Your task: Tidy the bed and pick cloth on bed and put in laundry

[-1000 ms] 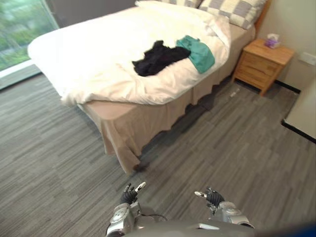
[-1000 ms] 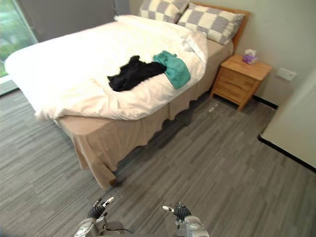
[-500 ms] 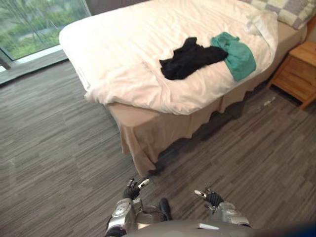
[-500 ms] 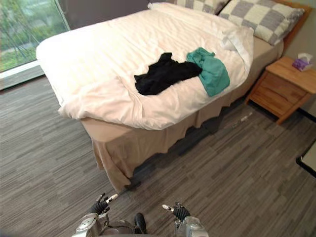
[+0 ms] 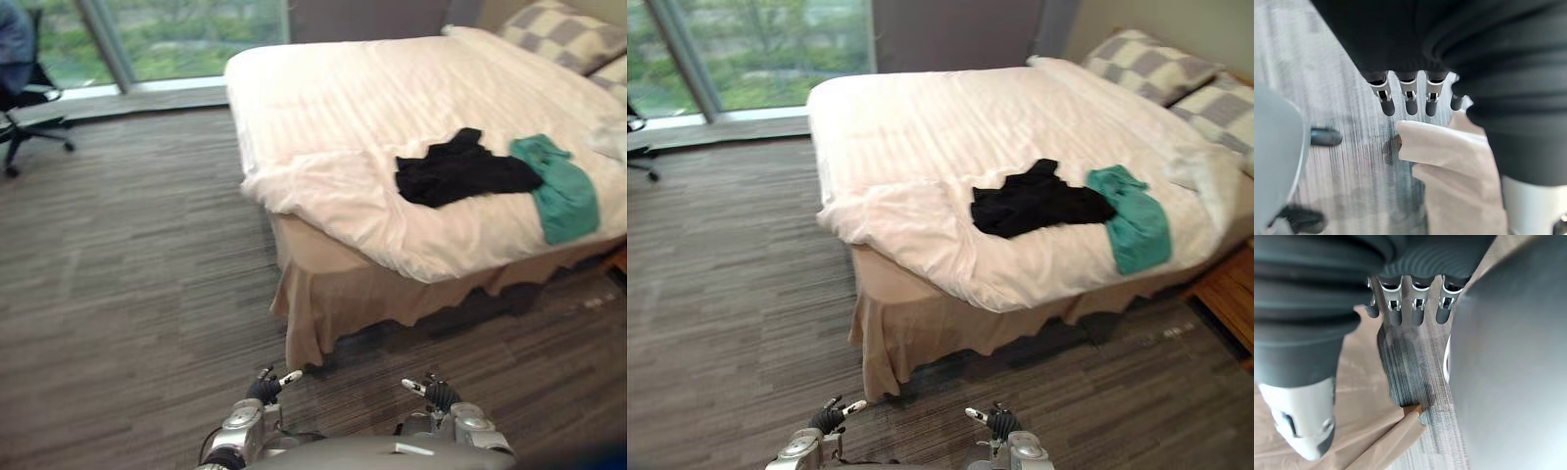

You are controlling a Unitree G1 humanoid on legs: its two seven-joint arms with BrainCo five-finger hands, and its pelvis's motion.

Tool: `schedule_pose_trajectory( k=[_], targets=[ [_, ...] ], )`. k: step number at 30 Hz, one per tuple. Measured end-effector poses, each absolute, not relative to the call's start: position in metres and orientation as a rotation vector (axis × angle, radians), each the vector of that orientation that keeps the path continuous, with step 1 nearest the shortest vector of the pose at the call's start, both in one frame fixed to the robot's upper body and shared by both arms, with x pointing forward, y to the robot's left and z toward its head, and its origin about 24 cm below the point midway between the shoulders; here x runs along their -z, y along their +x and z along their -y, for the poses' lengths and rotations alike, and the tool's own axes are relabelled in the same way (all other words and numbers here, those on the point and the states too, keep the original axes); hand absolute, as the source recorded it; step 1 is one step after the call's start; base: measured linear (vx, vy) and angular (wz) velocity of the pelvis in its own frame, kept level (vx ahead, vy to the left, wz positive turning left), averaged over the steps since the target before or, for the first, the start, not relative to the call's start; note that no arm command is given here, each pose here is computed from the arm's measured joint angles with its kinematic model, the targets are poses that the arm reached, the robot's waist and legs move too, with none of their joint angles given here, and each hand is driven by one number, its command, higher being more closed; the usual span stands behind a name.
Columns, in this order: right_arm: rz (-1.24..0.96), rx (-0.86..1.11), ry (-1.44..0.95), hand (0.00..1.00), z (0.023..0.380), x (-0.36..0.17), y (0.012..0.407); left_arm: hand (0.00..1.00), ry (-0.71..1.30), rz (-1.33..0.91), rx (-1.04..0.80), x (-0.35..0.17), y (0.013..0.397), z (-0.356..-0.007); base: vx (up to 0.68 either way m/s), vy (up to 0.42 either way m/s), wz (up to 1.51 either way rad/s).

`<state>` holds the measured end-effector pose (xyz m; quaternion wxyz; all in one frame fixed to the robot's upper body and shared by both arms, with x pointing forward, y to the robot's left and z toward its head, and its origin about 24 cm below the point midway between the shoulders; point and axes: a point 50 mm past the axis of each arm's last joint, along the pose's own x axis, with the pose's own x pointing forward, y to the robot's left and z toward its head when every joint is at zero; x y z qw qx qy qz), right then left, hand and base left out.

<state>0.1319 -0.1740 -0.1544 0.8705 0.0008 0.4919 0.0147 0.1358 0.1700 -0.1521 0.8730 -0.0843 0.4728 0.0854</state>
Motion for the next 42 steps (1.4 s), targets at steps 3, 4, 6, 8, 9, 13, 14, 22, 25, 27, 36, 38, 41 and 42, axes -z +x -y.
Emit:
schedule_pose_trajectory(
  k=[3,4,6,8,9,13,14,22,25,27,36,38,41,42],
  targets=[
    [-1.023,-0.061,0.009,0.00,0.170,0.155,0.131,0.00,-0.229,-0.978,-0.222,0.153,0.132,-0.166,0.23,-0.377,0.87],
    [-1.020,-0.067,-0.008,0.00,0.174,0.154,0.133,0.00,-0.273,-0.976,-0.229,0.154,0.130,-0.155,0.19,-0.194,0.50],
    [-1.011,-0.112,-0.008,0.00,0.165,0.153,0.137,0.00,-0.300,-0.973,-0.247,0.154,0.129,-0.152,0.19,-0.218,0.24],
    [-1.009,-0.127,0.039,0.00,0.153,0.154,0.138,0.00,-0.275,-0.966,-0.232,0.154,0.129,-0.152,0.10,-0.130,0.12],
    [-1.012,-0.122,0.049,0.00,0.153,0.154,0.137,0.00,-0.272,-0.962,-0.230,0.154,0.129,-0.152,0.06,-0.082,0.01],
    [-1.054,-0.093,0.097,0.00,0.152,0.156,0.133,0.00,-0.243,-0.948,-0.213,0.153,0.130,-0.154,0.00,-0.012,-0.06],
    [-1.062,-0.088,0.105,0.00,0.152,0.157,0.133,0.00,-0.242,-0.946,-0.212,0.153,0.130,-0.153,-0.01,0.023,-0.11],
    [-1.092,0.019,0.203,0.00,0.162,0.159,0.127,0.00,-0.184,-0.999,-0.187,0.157,0.118,-0.163,-0.03,0.009,-0.05],
    [-1.092,0.019,0.204,0.00,0.162,0.159,0.126,0.00,-0.182,-0.999,-0.189,0.157,0.118,-0.164,0.00,0.000,0.00],
    [-1.087,0.020,0.205,0.00,0.162,0.159,0.127,0.00,-0.176,-0.995,-0.193,0.157,0.118,-0.167,0.00,0.000,-0.08],
    [-0.941,0.000,0.235,0.00,0.158,0.154,0.128,0.00,-0.315,-0.946,-0.407,0.158,0.107,-0.184,0.01,0.010,-0.06],
    [-0.917,-0.009,0.238,0.00,0.157,0.153,0.128,0.00,-0.391,-0.940,-0.522,0.159,0.098,-0.189,0.02,0.034,0.18],
    [-0.916,-0.023,0.243,0.00,0.155,0.154,0.126,0.00,-0.423,-0.946,-0.617,0.161,0.087,-0.196,0.02,0.025,0.23],
    [-0.916,-0.029,0.245,0.00,0.155,0.154,0.125,0.00,-0.439,-0.944,-0.673,0.161,0.081,-0.201,0.00,0.005,0.26]
  ],
)
